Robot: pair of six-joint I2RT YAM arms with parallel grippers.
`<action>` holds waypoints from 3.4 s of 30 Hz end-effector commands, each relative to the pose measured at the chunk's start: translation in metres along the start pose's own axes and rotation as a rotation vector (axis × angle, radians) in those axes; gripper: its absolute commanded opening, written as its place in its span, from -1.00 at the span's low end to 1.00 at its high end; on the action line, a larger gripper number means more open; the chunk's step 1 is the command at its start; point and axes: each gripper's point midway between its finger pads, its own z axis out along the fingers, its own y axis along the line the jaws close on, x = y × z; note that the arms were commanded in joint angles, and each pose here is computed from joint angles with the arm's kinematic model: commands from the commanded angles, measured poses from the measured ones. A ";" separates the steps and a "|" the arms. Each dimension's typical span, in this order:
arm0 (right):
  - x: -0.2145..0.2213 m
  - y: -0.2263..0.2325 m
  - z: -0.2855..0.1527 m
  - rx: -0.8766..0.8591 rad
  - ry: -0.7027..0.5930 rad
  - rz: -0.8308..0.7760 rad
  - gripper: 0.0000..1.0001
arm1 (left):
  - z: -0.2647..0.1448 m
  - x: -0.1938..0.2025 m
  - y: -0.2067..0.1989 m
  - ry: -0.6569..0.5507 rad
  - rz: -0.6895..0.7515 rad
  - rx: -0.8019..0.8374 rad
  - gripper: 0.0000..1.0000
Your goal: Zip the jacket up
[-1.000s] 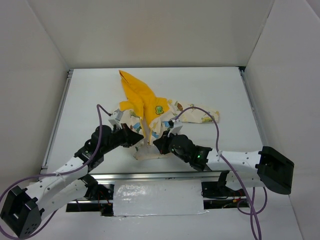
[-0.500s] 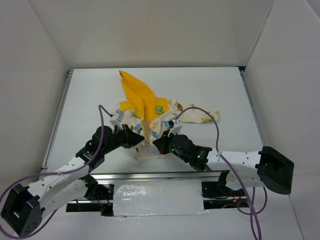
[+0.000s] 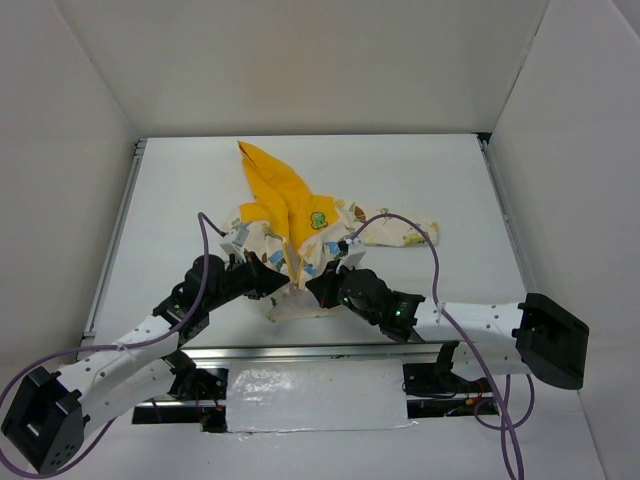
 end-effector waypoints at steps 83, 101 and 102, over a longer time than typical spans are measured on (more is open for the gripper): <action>0.029 0.033 -0.043 -0.356 0.230 0.167 0.41 | 0.019 0.049 -0.002 0.250 0.075 0.160 -1.00; 0.049 0.020 -0.007 -0.336 0.201 0.095 0.34 | 0.020 0.050 -0.007 0.260 0.069 0.185 -1.00; 0.049 0.020 -0.006 -0.334 0.199 0.091 0.34 | 0.020 0.051 -0.007 0.263 0.064 0.187 -1.00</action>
